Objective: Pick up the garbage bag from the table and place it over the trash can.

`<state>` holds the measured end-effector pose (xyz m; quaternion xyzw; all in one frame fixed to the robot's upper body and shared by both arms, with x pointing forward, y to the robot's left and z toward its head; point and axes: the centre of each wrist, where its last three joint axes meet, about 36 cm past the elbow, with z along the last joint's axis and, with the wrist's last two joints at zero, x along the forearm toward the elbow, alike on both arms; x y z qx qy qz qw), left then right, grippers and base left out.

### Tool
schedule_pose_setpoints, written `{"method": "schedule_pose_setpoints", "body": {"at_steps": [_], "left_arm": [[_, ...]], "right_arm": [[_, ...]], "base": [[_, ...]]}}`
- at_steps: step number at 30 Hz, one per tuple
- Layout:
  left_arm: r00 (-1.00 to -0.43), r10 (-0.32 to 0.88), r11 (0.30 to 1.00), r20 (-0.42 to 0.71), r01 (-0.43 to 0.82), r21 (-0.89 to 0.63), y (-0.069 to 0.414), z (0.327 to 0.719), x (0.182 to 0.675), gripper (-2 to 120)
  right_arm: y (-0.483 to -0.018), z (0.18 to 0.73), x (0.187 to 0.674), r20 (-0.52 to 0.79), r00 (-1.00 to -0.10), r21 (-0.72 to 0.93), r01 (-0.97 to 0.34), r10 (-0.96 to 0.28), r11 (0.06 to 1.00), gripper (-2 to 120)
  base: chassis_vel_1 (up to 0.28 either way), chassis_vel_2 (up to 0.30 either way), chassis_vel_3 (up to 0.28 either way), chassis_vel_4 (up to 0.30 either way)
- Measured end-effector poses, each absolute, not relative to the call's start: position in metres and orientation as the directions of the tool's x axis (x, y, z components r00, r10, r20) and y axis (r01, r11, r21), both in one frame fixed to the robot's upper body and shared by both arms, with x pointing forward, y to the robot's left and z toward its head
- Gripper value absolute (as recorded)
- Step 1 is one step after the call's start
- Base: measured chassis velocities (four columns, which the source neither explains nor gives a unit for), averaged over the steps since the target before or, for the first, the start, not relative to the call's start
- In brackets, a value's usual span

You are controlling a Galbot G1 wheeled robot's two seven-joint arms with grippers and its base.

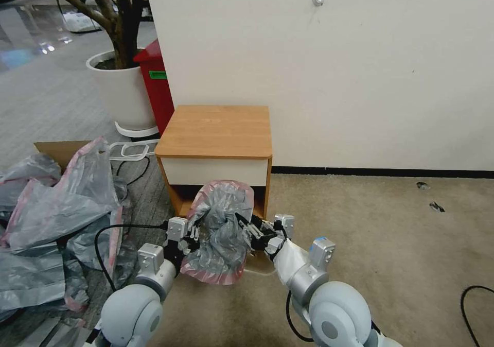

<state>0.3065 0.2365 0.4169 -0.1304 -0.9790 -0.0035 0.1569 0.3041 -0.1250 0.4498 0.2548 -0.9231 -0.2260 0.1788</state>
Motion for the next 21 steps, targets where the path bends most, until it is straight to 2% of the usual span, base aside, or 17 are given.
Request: {"method": "schedule_pose_setpoints", "body": {"at_steps": [1,3,7,14,21], "left_arm": [[-0.917,0.254,0.966,0.308,0.257,-0.034,0.237,0.417,0.306,5],[-0.916,0.262,0.964,0.304,0.264,-0.036,0.236,0.416,0.304,5],[-0.916,0.265,0.963,0.3,0.268,-0.033,0.236,0.416,0.302,5],[-0.923,0.262,0.963,0.283,0.269,-0.014,0.237,0.413,0.299,5],[-0.931,0.304,0.947,0.201,0.318,0.04,0.239,0.407,0.293,5]], "right_arm": [[-0.125,0.45,0.304,0.215,-0.806,0.508,-0.39,-0.551,0.768,22],[-0.125,0.45,0.306,0.213,-0.808,0.505,-0.389,-0.549,0.77,10],[-0.125,0.449,0.307,0.208,-0.813,0.501,-0.389,-0.543,0.773,0],[-0.126,0.449,0.308,0.196,-0.822,0.488,-0.391,-0.534,0.781,0],[-0.134,0.45,0.319,0.19,-0.838,0.463,-0.383,-0.512,0.799,0]], "base": [[0.0,0.0,0.0,0.0],[0.0,0.0,0.0,0.0],[0.0,0.0,0.0,0.0],[0.0,0.0,0.0,0.0],[0.0,0.0,0.0,0.0]]}}
